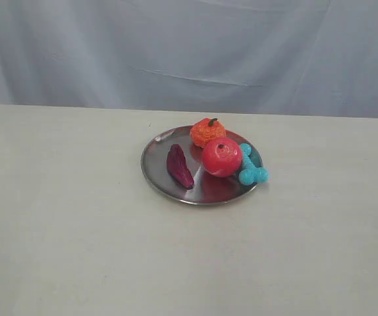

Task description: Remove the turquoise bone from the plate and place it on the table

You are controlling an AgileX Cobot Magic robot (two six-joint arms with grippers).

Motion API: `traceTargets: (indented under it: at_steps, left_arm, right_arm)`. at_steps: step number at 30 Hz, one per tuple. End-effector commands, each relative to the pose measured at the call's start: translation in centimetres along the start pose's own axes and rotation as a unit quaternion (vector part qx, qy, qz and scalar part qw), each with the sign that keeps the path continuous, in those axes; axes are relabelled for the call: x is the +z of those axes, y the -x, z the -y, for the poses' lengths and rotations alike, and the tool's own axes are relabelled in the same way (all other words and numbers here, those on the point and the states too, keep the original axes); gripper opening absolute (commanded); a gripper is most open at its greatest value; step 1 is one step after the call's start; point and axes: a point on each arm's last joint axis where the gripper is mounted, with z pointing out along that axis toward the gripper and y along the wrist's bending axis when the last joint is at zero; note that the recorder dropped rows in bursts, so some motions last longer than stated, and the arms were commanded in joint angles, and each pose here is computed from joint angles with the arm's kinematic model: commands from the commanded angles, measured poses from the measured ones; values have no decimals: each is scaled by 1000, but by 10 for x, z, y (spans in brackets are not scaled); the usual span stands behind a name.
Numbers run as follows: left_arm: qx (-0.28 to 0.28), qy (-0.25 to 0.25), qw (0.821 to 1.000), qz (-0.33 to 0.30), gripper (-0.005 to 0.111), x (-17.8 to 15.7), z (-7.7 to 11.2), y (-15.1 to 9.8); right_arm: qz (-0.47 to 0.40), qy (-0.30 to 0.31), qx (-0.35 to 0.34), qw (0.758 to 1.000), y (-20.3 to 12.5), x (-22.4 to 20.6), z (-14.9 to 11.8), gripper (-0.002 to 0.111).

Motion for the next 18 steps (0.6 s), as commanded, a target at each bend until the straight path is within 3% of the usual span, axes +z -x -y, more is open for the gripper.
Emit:
traceTargets:
  at_steps: [1,18]
  left_arm:
    - [-3,1,1000,2,0,0,0,0]
    - [-3,1,1000,2,0,0,0,0]
  right_arm:
    - [4,2,-7,1000,0,0,0,-1]
    - [7,2,-9,1000,0,0,0,-1]
